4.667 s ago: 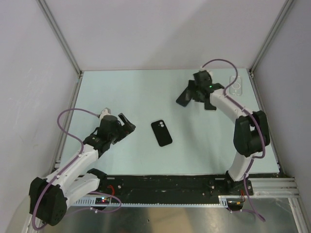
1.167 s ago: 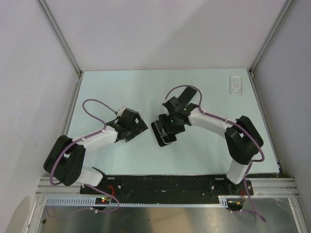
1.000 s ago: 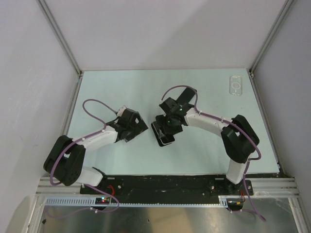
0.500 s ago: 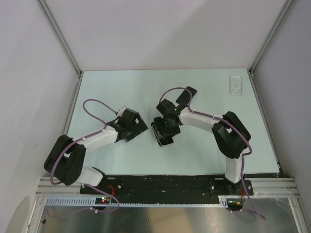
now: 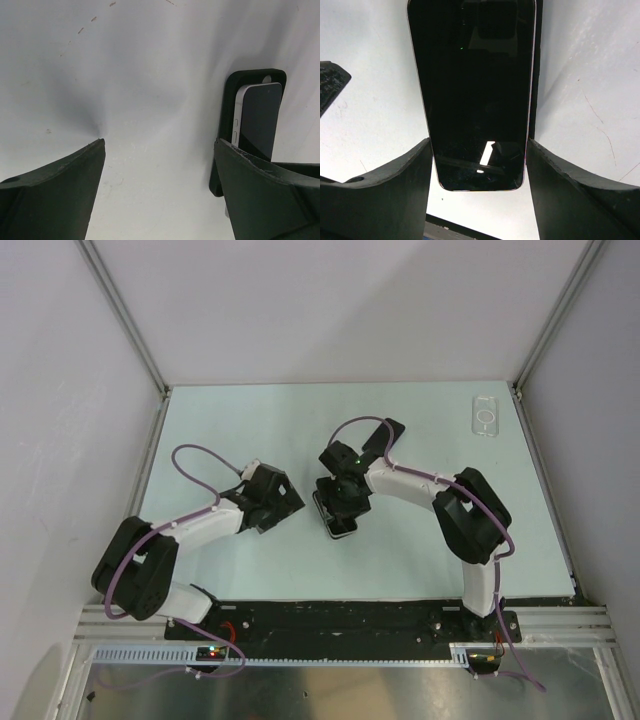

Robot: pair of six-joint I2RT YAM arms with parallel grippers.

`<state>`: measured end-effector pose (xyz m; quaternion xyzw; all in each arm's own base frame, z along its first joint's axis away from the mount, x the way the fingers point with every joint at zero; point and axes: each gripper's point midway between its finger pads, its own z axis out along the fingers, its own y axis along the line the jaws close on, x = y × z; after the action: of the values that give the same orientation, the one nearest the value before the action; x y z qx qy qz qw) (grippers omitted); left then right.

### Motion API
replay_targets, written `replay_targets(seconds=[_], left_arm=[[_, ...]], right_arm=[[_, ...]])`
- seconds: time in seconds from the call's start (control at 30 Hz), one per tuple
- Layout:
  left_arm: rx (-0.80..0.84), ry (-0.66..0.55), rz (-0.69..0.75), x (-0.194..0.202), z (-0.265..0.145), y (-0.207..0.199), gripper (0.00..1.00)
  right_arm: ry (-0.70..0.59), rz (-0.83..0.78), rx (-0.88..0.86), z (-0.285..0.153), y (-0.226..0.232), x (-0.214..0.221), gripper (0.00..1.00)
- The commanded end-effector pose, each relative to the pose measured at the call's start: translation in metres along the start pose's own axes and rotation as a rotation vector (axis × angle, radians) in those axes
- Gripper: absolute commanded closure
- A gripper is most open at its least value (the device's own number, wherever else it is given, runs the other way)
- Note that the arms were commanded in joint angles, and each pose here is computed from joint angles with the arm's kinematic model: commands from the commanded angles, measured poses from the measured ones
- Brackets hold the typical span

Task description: Put the phone into the phone case

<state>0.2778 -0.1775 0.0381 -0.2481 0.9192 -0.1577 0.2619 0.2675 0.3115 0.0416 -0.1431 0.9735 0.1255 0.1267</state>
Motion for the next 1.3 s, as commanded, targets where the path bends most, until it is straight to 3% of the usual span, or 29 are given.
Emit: replay_targets(seconds=[0.0,0.17,0.53,0.7,1.03,1.27], left_arm=[[0.027,-0.014,0.003,-0.003,-0.001,-0.009,0.07],[0.04,-0.006,0.01,-0.002,-0.001,-0.012,0.07],[0.061,0.029,0.026,0.009,-0.001,-0.015,0.11],[0.073,0.051,0.023,0.017,-0.002,-0.018,0.17],[0.073,0.092,0.017,0.03,0.005,-0.025,0.32],[0.091,0.098,0.025,0.029,0.006,-0.034,0.39]], right_arm=[[-0.067,0.011,0.0,-0.01,0.007,-0.021,0.27],[-0.091,0.007,-0.013,-0.016,0.01,-0.025,0.12],[-0.205,0.049,-0.081,-0.054,0.006,-0.045,0.12],[-0.231,0.073,-0.164,-0.059,-0.006,-0.062,0.21],[-0.228,0.073,-0.218,-0.028,-0.025,-0.079,0.42],[-0.197,0.074,-0.229,-0.01,-0.026,-0.074,0.49]])
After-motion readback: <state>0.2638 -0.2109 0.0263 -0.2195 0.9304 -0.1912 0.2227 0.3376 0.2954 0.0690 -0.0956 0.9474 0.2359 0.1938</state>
